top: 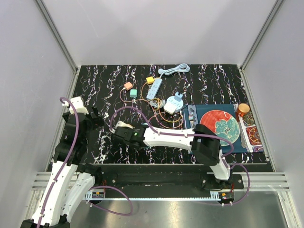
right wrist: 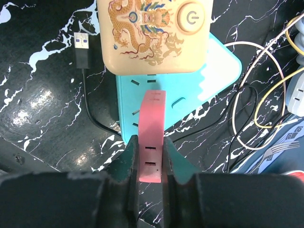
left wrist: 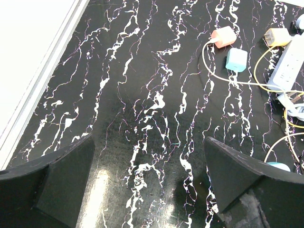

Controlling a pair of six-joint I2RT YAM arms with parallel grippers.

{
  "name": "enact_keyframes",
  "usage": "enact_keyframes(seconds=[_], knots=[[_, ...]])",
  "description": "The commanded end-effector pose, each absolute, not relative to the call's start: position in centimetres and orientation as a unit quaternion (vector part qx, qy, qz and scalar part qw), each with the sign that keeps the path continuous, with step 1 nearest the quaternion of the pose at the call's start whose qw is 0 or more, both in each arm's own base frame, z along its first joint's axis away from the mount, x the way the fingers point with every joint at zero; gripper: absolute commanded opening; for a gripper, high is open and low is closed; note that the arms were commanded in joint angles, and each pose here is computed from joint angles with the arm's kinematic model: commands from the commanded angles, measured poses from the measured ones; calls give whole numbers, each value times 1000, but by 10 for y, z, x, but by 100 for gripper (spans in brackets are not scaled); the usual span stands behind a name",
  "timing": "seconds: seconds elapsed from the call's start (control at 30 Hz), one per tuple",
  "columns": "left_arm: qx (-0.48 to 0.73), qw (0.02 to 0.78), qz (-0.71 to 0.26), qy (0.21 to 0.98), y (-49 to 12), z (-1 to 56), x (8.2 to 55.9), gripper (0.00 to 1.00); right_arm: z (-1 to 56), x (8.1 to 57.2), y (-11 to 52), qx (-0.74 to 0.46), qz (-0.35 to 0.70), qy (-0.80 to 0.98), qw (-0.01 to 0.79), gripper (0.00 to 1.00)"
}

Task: Insert the plug
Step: Insert the plug into the socket.

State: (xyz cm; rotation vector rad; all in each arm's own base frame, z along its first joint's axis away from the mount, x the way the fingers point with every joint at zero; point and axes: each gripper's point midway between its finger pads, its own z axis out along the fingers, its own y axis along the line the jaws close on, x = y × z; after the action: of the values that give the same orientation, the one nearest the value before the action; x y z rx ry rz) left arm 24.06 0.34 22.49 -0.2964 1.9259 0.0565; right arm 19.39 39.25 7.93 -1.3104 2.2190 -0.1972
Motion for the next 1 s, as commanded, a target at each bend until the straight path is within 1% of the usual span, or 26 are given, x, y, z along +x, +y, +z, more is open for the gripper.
enact_keyframes(seconds=[0.0,0.03,0.27,0.47,0.73,0.87,0.9,0.93,0.97], knots=[[-129,578,19,805,4,235,246,99,87,191,388,-467,-53,837,280,9],[-129,579,19,805,4,236,246,99,82,190,385,-467,-55,838,275,0],[-129,578,19,806,3,234,246,99,48,178,377,-463,-38,851,245,0],[-128,577,17,806,3,234,246,99,17,180,360,-448,-41,869,208,0],[-126,576,15,808,2,232,247,99,3,184,358,-451,-48,870,192,0],[-123,575,12,808,0,232,248,99,19,187,363,-446,-36,870,209,0],[-120,577,8,808,-1,233,248,99,29,190,370,-442,-26,869,221,1],[-118,576,5,809,-3,232,248,99,37,193,374,-441,-21,867,231,14],[-116,578,2,807,-4,233,249,99,51,195,380,-438,-10,865,246,21]])
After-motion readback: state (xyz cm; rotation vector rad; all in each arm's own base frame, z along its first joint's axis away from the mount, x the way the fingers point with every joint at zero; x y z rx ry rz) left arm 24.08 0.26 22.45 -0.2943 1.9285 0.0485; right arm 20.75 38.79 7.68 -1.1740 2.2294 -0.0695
